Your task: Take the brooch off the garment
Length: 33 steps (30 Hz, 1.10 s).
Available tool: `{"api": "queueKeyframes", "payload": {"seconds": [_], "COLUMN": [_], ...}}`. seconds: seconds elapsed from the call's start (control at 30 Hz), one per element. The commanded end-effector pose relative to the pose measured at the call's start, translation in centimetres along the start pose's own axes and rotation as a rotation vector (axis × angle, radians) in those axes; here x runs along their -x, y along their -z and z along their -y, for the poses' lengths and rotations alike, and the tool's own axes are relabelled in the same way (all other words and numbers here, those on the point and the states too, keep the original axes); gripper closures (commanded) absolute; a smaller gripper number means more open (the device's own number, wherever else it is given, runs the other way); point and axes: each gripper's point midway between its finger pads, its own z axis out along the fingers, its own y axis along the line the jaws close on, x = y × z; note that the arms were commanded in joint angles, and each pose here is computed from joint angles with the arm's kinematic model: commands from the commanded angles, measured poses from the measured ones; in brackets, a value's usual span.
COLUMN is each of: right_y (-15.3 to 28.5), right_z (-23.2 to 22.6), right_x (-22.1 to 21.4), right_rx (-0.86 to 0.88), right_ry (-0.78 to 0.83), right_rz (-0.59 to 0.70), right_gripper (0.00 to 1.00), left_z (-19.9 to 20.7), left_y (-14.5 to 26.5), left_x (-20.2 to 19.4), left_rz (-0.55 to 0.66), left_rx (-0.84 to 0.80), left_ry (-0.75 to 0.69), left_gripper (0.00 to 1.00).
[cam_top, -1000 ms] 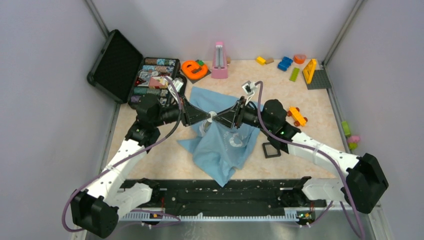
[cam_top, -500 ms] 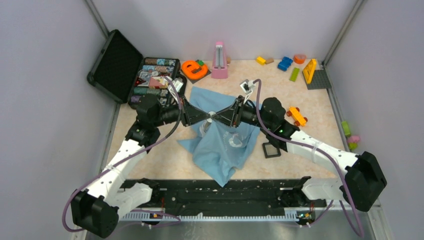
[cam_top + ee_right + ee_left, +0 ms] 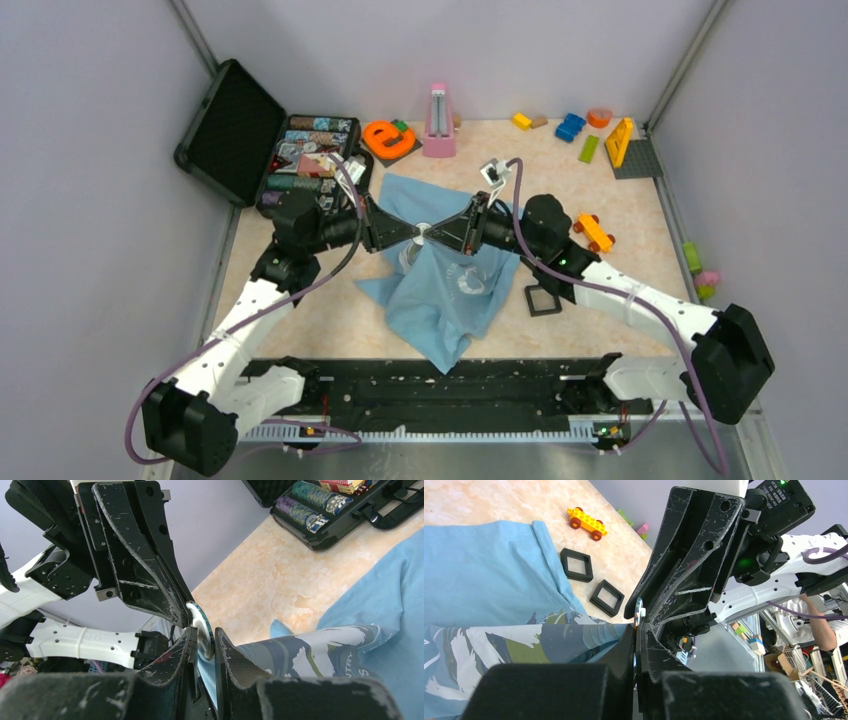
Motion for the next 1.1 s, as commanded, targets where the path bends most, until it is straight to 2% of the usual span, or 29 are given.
{"api": "queueKeyframes", "payload": {"seconds": [0.0,0.17,0.37,0.43,0.67,0.77,0.93,1.07], "right_y": [0.5,1.1,1.6,1.8,2.0,1.5,0.7,0.7], "right_z": [-0.9,0.3,0.2,-0.1,-2.0,-2.8,-3.0,-2.9], "right_x": [1.2,0.8,0.7,0.8,1.7,2.0,2.3,2.5], "right_rx": [-0.005,-0.07,-0.068,-0.054,0.034,0.082,0.109,0.113], "right_ry": [0.044,0.063,0.061,0.066,0.086,0.068,0.03,0.019], "right_rz": [0.025,0.01,0.01,0.016,0.051,0.057,0.068,0.088], "right_gripper": [0.86,0.79,0.43,0.39,0.38,0.43,0.46,0.54], "left_z": [1.8,2.0,2.0,2.0,2.0,2.3,3.1,3.4], "left_y": [0.5,0.9,1.1,1.1,0.9,0.8,0.9,1.0], "left_x": [1.4,1.7,1.7,1.7,1.7,1.8,2.1,2.2], "left_rz": [0.056,0.074,0.079,0.08,0.077,0.082,0.099,0.113], "left_rx": [-0.039,-0.025,-0.018,-0.016,-0.035,-0.053,-0.088,-0.101], "left_ry": [-0.072,-0.079,-0.078,-0.077,-0.068,-0.063,-0.055,-0.05], "left_gripper": [1.0,1.0,1.0,1.0,1.0,1.0,1.0,1.0]}}
